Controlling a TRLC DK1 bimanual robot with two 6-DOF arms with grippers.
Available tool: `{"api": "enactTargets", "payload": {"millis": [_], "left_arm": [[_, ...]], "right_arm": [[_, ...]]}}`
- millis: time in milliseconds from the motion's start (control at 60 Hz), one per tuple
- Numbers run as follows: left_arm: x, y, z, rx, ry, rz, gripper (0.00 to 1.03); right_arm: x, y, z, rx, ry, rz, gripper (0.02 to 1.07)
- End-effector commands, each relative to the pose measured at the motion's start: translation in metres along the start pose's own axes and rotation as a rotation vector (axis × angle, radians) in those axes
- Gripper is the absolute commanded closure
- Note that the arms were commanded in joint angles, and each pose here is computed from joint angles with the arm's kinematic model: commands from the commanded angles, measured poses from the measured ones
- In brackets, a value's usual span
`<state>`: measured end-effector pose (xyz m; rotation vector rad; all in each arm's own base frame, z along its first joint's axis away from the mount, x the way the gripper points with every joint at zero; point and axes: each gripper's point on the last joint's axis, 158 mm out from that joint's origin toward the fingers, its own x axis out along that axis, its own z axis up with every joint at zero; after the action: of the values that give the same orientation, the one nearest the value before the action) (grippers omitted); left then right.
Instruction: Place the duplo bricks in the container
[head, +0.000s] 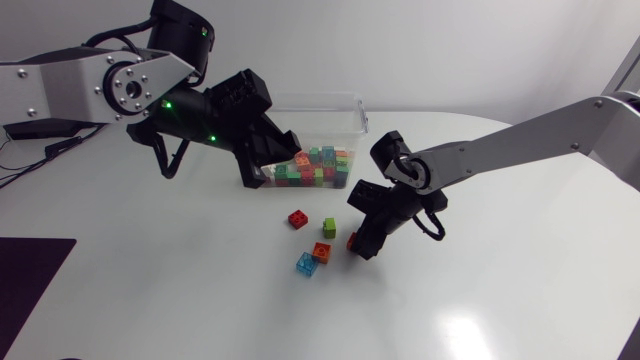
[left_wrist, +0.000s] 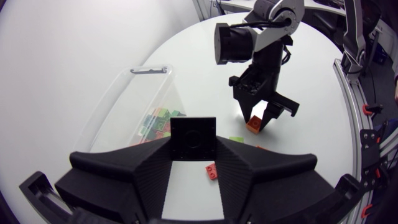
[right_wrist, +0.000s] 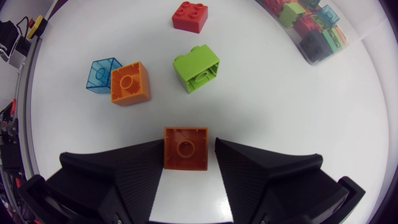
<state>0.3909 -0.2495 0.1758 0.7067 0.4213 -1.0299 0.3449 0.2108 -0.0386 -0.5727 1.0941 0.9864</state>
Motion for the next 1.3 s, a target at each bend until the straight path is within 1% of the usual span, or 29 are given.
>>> {"api": "enactTargets", "payload": {"millis": [0,83,200,450,733,867,933,950,1000,1017,1033,1050,1083,1183,1283], "left_arm": [[-0.005,0.015,0.007,-0.046,-0.022,0.049,0.68],[-0.006,0.033,0.01,-0.083,-0.041,0.098,0.68],[-0.006,0.067,0.011,-0.158,-0.064,0.18,0.67],[0.016,0.106,0.011,-0.245,-0.073,0.264,0.67],[0.045,0.154,-0.011,-0.328,-0.046,0.366,0.66],[0.053,0.176,-0.024,-0.379,-0.034,0.402,0.64],[0.054,0.185,-0.029,-0.391,-0.019,0.441,0.59],[0.056,0.188,-0.032,-0.393,-0.011,0.451,0.55],[0.058,0.193,-0.036,-0.397,0.001,0.464,0.35],[0.058,0.194,-0.037,-0.398,0.005,0.469,0.31],[0.058,0.197,-0.04,-0.4,0.014,0.483,0.19],[0.058,0.198,-0.042,-0.402,0.018,0.487,0.13],[0.058,0.199,-0.044,-0.407,0.024,0.488,0.05],[0.053,0.2,-0.049,-0.413,0.03,0.493,0.05],[0.039,0.2,-0.049,-0.417,0.026,0.508,0.05]], "right_arm": [[0.003,-0.002,-0.003,-0.024,0.025,0.007,0.78],[-0.005,-0.001,-0.001,-0.027,0.022,0.005,0.79],[-0.028,-0.003,0.006,-0.026,0.001,-0.014,0.79],[-0.077,0.0,0.034,-0.03,-0.058,-0.053,0.79],[-0.125,0.011,0.07,-0.039,-0.143,-0.09,0.79],[-0.147,0.01,0.088,-0.034,-0.188,-0.114,0.79],[-0.159,0.008,0.098,-0.028,-0.218,-0.128,0.79],[-0.162,0.007,0.101,-0.028,-0.225,-0.132,0.79],[-0.17,0.004,0.109,-0.024,-0.249,-0.145,0.79],[-0.173,0.003,0.112,-0.022,-0.256,-0.149,0.79],[-0.176,0.002,0.115,-0.019,-0.266,-0.155,0.79],[-0.18,0.0,0.118,-0.015,-0.275,-0.16,0.79],[-0.184,-0.002,0.123,-0.012,-0.288,-0.167,0.79],[-0.197,-0.009,0.14,-0.009,-0.334,-0.187,0.79],[-0.204,-0.017,0.157,-0.002,-0.374,-0.202,0.79]]}}
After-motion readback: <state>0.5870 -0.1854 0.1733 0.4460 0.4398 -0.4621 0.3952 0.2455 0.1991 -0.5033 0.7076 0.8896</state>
